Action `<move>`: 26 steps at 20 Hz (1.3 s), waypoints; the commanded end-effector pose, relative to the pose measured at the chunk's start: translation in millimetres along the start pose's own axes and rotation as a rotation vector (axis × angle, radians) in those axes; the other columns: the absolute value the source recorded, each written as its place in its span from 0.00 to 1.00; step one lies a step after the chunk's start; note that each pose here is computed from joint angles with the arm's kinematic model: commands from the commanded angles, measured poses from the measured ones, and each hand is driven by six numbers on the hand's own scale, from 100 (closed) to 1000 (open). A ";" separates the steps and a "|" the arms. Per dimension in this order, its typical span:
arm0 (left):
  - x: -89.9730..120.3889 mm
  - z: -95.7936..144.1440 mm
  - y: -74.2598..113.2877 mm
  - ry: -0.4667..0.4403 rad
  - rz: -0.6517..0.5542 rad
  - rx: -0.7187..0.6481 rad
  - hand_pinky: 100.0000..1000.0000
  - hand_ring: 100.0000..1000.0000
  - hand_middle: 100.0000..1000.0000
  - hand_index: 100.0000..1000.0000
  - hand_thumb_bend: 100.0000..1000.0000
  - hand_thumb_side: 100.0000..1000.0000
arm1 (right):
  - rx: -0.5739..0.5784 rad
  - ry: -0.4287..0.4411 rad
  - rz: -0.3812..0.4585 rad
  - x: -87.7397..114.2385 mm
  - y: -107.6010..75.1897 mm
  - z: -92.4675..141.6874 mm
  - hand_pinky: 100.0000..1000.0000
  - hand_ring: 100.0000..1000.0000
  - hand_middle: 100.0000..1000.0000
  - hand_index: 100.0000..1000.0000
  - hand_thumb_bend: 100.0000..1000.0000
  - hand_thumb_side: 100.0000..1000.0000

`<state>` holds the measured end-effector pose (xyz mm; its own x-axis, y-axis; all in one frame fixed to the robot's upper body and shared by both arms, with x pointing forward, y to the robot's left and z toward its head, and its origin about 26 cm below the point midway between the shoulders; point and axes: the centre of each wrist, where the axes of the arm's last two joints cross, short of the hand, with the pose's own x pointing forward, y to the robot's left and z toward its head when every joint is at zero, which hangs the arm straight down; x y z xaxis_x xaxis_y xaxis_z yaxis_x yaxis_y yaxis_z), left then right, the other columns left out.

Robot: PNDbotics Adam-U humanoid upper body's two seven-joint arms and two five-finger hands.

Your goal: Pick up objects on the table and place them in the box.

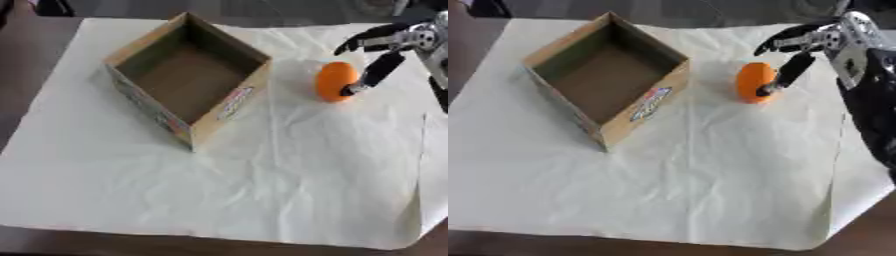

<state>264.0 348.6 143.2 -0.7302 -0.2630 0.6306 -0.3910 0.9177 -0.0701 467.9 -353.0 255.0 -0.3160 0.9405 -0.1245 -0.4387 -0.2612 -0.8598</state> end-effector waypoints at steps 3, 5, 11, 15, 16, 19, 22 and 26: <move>6.1 -3.6 1.4 -0.022 -0.006 0.001 0.31 0.37 0.61 0.66 0.00 0.71 | 0.006 0.013 0.035 -2.1 -1.3 -1.2 0.89 0.95 0.94 1.00 0.46 0.48; 5.9 -3.1 0.9 -0.019 -0.004 0.002 0.31 0.37 0.61 0.66 0.00 0.71 | 0.001 0.018 0.031 -0.7 1.7 -5.3 0.89 0.93 0.93 1.00 0.45 0.50; 5.7 -2.8 0.4 -0.017 -0.002 0.004 0.31 0.37 0.61 0.66 0.00 0.71 | -0.025 0.050 0.041 2.8 8.7 -15.6 0.84 0.86 0.89 0.96 0.35 0.44; 5.6 -2.6 0.7 -0.017 -0.003 0.005 0.31 0.37 0.61 0.65 0.00 0.71 | -0.112 0.094 0.066 2.8 6.8 -14.6 0.78 0.81 0.80 0.86 0.02 0.08; 5.6 -2.5 0.9 -0.017 -0.004 0.005 0.31 0.37 0.61 0.65 0.00 0.71 | -0.141 0.101 0.068 2.8 5.8 -13.7 0.76 0.80 0.75 0.82 0.00 0.01; 5.6 -2.5 0.9 -0.016 -0.005 0.002 0.31 0.37 0.60 0.65 0.00 0.71 | -0.228 0.100 0.058 3.3 1.6 -8.4 0.73 0.77 0.68 0.77 0.00 0.00; 5.7 -2.7 1.1 -0.016 -0.006 0.000 0.31 0.37 0.60 0.65 0.00 0.71 | -0.275 0.078 0.038 4.4 -4.5 -0.7 0.70 0.75 0.64 0.73 0.00 0.00; 5.7 -2.9 1.1 -0.013 -0.010 -0.003 0.31 0.37 0.60 0.65 0.00 0.71 | -0.312 0.043 0.017 9.9 -17.1 9.6 0.68 0.74 0.63 0.72 0.00 0.00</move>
<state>263.7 347.3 140.8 -0.7217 -0.2558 0.6432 -0.3922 0.9168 -0.0754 470.0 -334.2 248.0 -0.2939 0.9456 -0.1391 -0.2041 -0.2043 -0.9574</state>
